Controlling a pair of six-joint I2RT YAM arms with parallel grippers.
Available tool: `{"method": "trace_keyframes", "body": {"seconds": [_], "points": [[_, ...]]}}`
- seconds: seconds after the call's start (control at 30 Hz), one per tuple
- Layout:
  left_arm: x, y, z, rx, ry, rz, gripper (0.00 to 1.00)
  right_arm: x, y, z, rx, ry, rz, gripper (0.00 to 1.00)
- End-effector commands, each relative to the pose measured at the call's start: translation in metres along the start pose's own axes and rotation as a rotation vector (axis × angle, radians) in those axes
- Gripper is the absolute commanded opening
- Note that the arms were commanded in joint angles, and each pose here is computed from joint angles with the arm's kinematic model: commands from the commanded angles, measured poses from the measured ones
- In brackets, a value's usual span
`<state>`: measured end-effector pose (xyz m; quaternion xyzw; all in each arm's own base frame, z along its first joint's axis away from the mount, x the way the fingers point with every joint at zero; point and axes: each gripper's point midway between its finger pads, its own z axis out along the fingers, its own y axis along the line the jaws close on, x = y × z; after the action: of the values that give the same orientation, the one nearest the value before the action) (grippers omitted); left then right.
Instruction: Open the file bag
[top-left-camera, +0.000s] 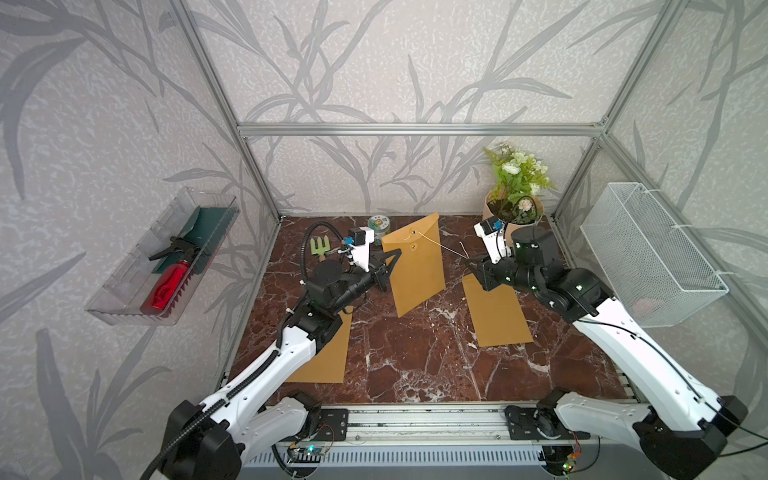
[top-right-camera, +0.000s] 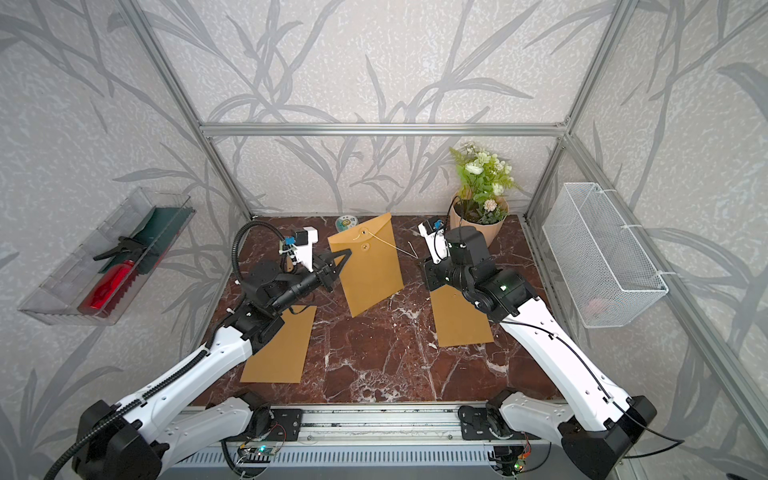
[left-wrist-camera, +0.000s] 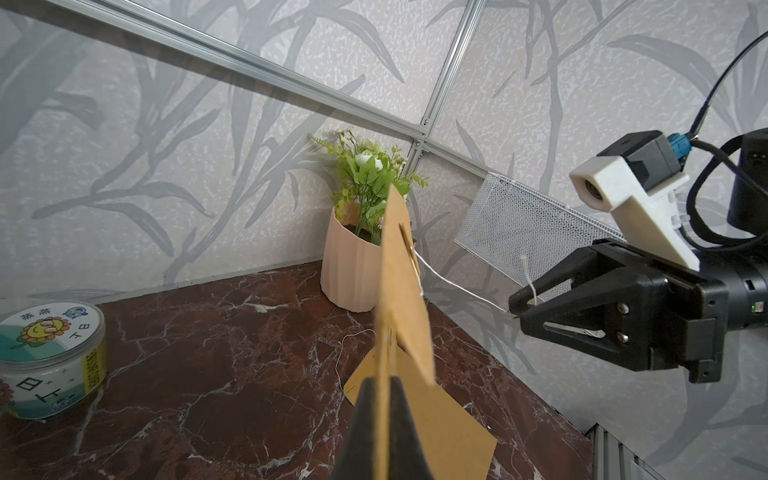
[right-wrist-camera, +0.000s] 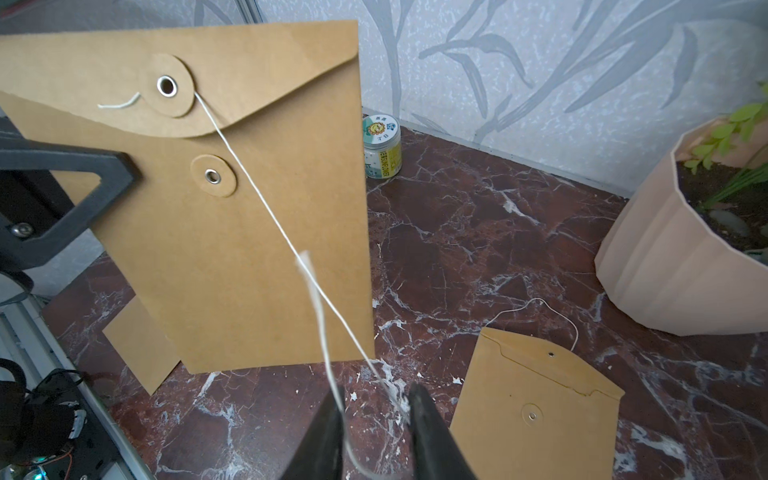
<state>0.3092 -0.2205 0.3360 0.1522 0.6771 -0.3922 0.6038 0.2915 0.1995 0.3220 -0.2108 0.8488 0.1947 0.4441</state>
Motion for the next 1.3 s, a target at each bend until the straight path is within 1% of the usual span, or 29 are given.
{"method": "trace_keyframes", "body": {"seconds": [0.0,0.27,0.6,0.77,0.97,1.1,1.27], "points": [[-0.011,0.001,-0.007,-0.022,-0.032,0.059,0.00,0.004,-0.008,-0.009,0.027,-0.004,0.002,0.33],[-0.012,0.006,-0.010,-0.064,-0.011,0.108,0.00,0.016,-0.021,-0.014,0.057,0.011,0.018,0.42],[-0.009,0.007,-0.010,-0.065,-0.002,0.118,0.00,0.023,-0.030,-0.016,0.073,0.015,0.031,0.57],[-0.006,-0.006,-0.011,0.010,0.007,0.136,0.00,0.020,-0.025,-0.009,0.028,0.003,0.029,0.59],[0.001,-0.026,-0.011,0.134,0.022,0.142,0.00,0.011,-0.016,0.007,-0.077,-0.023,0.061,0.70],[0.009,-0.037,-0.008,0.225,0.046,0.107,0.00,0.004,-0.015,0.016,-0.131,-0.047,0.084,0.72],[0.011,-0.046,-0.006,0.304,0.028,0.046,0.00,-0.001,-0.012,0.022,-0.181,-0.074,0.104,0.74]]}}
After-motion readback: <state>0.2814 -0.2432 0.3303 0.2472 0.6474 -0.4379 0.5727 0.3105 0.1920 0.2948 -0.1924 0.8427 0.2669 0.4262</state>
